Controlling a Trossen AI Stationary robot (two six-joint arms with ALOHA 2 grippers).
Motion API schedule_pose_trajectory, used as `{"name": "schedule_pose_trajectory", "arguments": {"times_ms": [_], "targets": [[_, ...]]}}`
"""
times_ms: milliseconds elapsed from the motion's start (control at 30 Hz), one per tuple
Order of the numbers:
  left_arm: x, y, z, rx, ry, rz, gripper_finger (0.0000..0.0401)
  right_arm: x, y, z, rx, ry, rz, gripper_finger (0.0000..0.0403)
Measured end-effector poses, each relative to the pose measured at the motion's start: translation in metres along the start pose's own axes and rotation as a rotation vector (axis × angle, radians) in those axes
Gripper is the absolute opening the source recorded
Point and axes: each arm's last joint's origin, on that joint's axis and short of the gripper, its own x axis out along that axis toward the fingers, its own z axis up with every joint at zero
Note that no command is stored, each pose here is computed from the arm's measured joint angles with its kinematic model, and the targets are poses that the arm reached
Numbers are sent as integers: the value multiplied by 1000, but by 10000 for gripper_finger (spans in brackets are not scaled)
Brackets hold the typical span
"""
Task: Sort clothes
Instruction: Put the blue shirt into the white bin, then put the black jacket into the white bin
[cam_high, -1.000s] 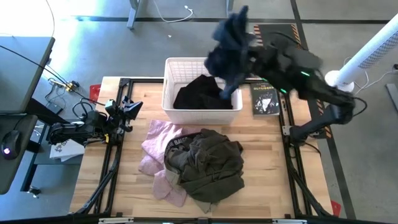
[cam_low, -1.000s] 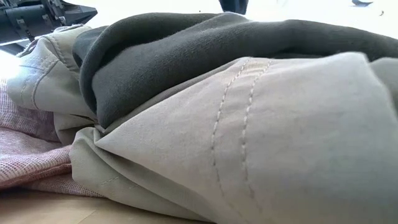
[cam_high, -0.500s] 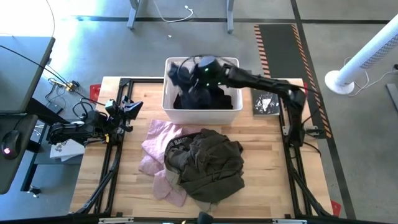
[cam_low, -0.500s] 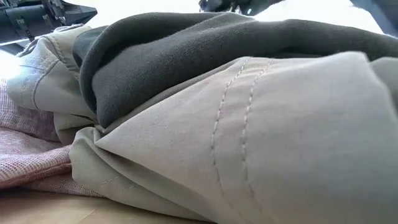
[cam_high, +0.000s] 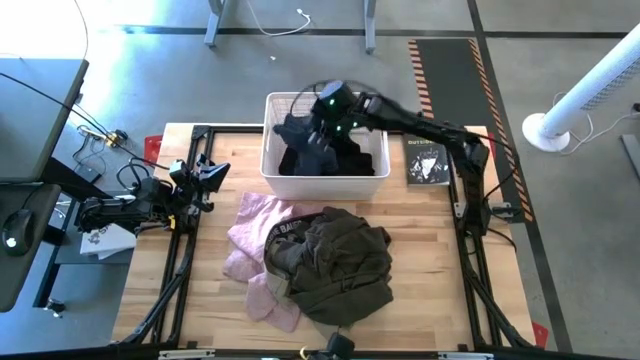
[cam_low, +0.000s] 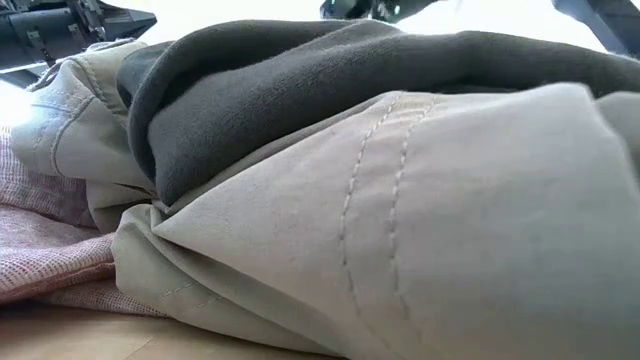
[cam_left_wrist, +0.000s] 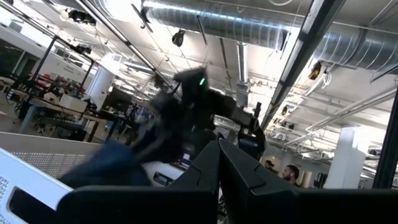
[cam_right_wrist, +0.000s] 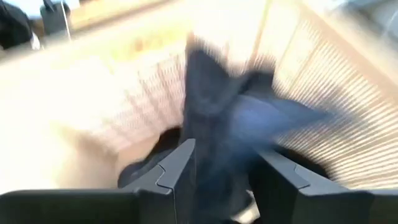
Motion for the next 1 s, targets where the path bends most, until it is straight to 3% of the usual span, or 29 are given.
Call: {"name": "schedule_pose_trajectory", "arguments": {"times_ms": [233,367,533,700,833,1000], "targets": [[0,0,0,0,0,-3,1,-76,27,44,-99,-167,9,135],[0,0,0,0,1,-7,1,-104,67,39,-259,-104,84,136],[0,0,0,-10,2,-11,1,-109,133,-2,-512,132,251,136],[0,-1,0,-17,6,-31,1,-93,193,-61,-641,346,469,136],[0,-1,0,-44,11,-41,1,-71,221,-115,-647,466,479,136],[0,-2,0,-43,15,-53,1,-68,242,-161,-616,454,415,136]]}}
